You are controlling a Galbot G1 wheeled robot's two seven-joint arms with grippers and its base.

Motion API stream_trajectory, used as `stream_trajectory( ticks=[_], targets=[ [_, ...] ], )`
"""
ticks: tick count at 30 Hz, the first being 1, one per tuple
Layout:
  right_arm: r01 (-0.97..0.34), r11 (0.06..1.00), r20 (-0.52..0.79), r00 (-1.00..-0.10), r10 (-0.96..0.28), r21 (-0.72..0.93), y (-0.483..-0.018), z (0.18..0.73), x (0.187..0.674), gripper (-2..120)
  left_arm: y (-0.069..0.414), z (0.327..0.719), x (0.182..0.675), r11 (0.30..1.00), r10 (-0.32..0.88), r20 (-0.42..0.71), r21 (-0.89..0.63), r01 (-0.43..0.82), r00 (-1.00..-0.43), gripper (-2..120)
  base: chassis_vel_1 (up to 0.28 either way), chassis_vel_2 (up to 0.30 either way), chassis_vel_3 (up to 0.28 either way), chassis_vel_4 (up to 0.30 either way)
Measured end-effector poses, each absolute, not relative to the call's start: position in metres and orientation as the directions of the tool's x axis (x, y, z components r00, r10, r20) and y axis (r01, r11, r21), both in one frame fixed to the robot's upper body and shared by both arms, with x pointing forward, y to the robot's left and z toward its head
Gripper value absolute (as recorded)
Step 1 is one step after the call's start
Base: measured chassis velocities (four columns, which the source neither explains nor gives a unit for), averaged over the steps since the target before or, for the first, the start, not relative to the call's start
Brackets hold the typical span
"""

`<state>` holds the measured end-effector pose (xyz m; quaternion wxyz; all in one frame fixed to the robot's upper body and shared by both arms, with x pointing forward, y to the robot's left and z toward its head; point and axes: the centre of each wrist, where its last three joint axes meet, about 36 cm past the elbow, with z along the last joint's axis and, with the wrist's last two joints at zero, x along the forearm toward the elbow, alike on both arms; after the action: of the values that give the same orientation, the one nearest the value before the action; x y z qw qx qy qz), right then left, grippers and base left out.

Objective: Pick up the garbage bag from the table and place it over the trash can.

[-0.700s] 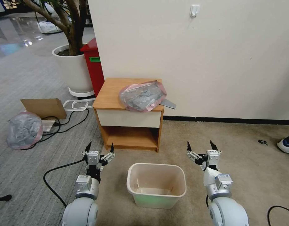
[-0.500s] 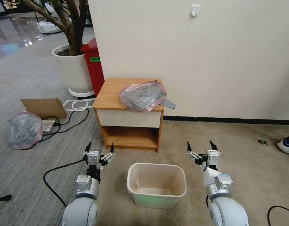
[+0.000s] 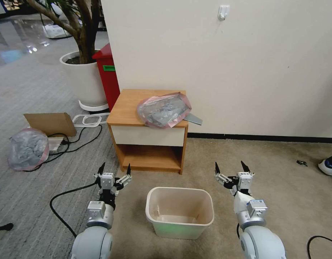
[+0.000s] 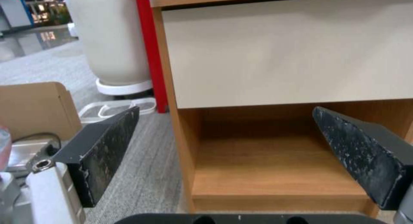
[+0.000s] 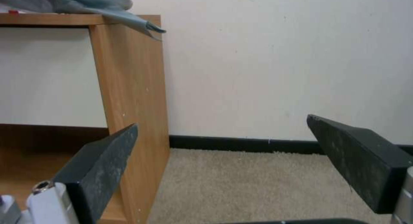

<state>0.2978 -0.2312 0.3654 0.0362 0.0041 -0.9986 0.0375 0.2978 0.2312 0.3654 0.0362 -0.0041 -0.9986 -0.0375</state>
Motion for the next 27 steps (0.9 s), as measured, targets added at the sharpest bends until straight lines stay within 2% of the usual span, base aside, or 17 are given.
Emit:
stream_trajectory(
  ticks=[12,21,27],
  targets=[
    [0.011,0.998,0.05,-0.999,0.014,-0.061,-0.232,0.381,0.292,100,0.232,0.369,0.295,0.997,0.003,0.072,0.076,0.009,-0.997,100,0.0,0.0,0.0,0.0],
    [0.075,0.997,0.002,-0.997,0.075,-0.013,-0.234,0.429,0.272,100,0.245,0.419,0.255,0.996,-0.025,0.077,0.084,-0.019,-0.997,100,0.0,0.0,0.0,0.0],
    [0.142,0.988,-0.009,-0.99,0.143,0.058,-0.235,0.481,0.245,100,0.249,0.465,0.225,0.995,-0.034,0.081,0.094,-0.026,-0.996,100,0.0,0.0,0.0,0.0]
  ],
)
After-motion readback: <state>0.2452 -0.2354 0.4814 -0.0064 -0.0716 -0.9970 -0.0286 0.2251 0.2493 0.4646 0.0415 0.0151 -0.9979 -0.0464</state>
